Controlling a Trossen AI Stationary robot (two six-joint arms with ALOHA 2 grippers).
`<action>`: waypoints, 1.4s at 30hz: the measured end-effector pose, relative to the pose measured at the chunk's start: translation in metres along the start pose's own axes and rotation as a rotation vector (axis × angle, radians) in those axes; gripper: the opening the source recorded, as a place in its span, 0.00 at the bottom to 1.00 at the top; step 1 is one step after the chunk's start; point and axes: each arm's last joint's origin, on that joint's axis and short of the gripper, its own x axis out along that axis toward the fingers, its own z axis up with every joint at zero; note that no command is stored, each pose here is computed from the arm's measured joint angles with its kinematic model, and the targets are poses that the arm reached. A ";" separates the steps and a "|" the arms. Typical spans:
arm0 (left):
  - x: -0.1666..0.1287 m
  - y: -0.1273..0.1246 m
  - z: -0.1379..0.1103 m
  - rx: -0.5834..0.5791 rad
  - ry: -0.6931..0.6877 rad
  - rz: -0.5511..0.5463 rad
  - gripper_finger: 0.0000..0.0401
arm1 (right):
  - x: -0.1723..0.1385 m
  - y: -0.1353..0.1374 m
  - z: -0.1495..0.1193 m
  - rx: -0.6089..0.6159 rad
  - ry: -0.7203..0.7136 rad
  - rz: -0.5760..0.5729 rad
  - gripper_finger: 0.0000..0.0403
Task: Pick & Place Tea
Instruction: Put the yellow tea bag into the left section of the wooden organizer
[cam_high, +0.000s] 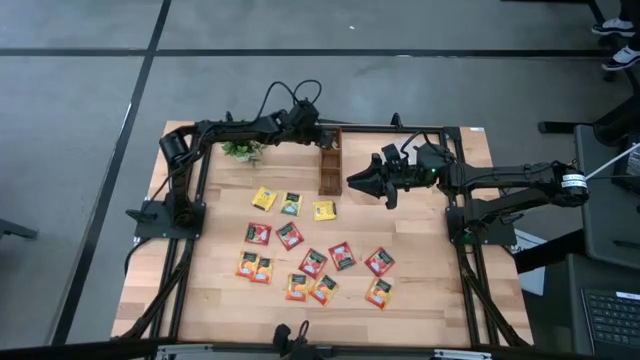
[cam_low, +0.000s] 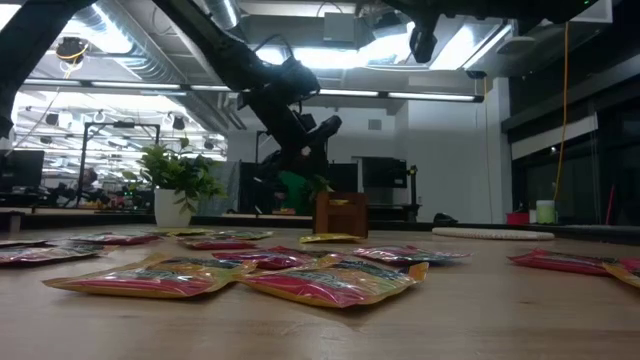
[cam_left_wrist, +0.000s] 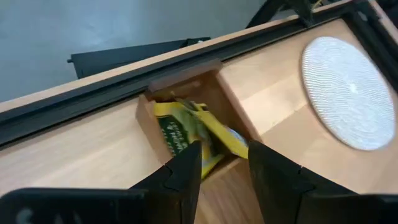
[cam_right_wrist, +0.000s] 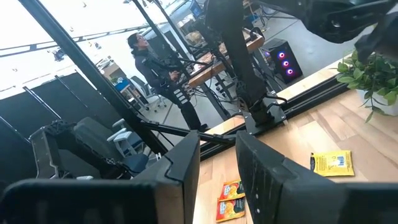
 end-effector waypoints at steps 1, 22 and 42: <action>-0.002 -0.003 0.000 0.015 -0.007 -0.009 0.32 | 0.000 0.000 0.000 0.000 0.000 -0.001 0.26; -0.013 -0.016 -0.001 0.774 0.001 -0.180 0.32 | 0.000 -0.002 -0.003 0.017 0.034 -0.024 0.26; -0.013 -0.018 -0.001 1.450 -0.028 0.136 0.32 | 0.000 -0.003 -0.004 0.039 0.045 -0.033 0.26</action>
